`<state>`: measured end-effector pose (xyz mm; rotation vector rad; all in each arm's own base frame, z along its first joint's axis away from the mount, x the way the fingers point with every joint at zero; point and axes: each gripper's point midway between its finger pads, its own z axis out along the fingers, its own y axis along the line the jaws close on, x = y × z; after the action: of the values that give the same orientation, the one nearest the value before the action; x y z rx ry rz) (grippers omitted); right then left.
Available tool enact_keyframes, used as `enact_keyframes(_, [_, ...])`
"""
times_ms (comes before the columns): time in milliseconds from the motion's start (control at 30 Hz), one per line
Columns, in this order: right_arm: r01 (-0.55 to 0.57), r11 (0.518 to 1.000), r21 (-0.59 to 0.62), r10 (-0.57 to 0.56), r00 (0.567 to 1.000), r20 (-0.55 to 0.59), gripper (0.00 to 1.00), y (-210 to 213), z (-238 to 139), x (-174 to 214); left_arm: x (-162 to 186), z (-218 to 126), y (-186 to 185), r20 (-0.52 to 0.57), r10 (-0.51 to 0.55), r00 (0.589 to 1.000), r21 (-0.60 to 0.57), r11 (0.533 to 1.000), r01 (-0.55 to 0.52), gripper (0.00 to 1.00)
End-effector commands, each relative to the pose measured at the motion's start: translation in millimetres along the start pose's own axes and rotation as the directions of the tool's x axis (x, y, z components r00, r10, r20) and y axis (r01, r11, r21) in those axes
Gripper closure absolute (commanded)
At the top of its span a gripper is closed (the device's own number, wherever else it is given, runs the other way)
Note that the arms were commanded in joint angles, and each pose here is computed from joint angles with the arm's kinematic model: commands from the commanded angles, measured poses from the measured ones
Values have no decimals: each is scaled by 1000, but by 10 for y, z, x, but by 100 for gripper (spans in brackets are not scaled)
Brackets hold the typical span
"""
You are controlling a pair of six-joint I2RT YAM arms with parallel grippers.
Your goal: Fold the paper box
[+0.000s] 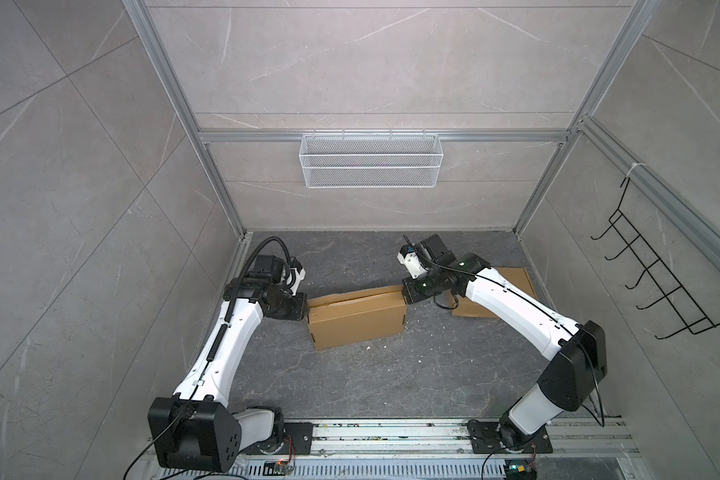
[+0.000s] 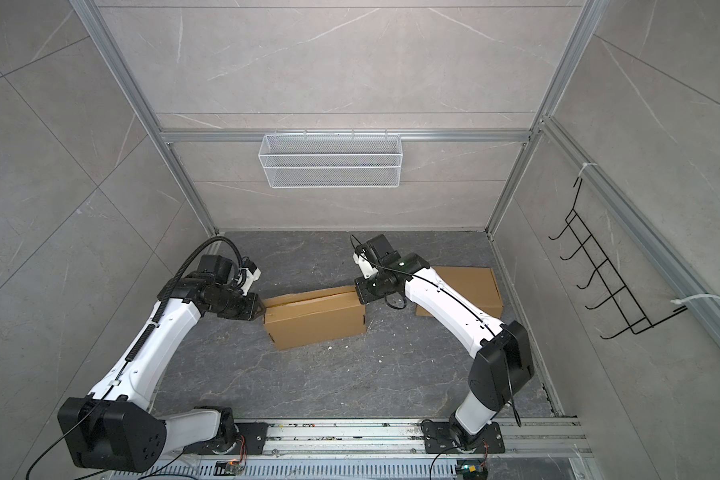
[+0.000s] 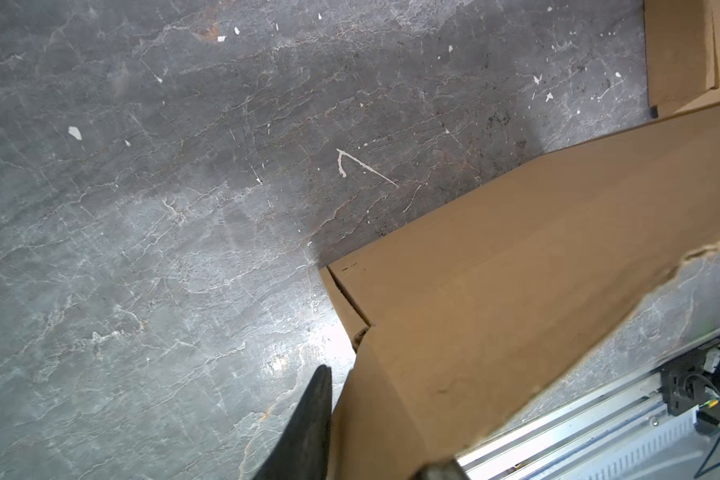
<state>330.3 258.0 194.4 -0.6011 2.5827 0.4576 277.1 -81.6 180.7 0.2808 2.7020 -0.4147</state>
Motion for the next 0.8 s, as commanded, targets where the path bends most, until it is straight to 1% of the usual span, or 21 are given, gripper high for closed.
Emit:
enact_keyframes(0, [-13,1000,-10,12,997,-71,100,25,81,194,-85,-110,-51,29,1,1000,15,1000,-2,78])
enact_keyframes(233, [-20,1000,-18,18,998,-67,100,39,71,178,-47,-57,-89,-17,-64,998,47,997,65,84])
enact_keyframes(333, [-21,1000,-18,19,997,-72,100,41,76,193,-77,-108,-106,-11,-87,996,48,995,87,85])
enact_keyframes(433, [-23,1000,-18,22,997,-70,100,43,75,189,-93,-129,-166,-14,-121,993,80,989,122,85])
enact_keyframes(633, [-37,999,-21,36,997,-62,100,51,72,172,-50,-40,-155,-20,-173,985,87,981,174,87])
enact_keyframes(767, [-61,997,-37,59,997,-54,100,75,73,171,-47,4,-149,-10,-191,982,93,977,191,90])
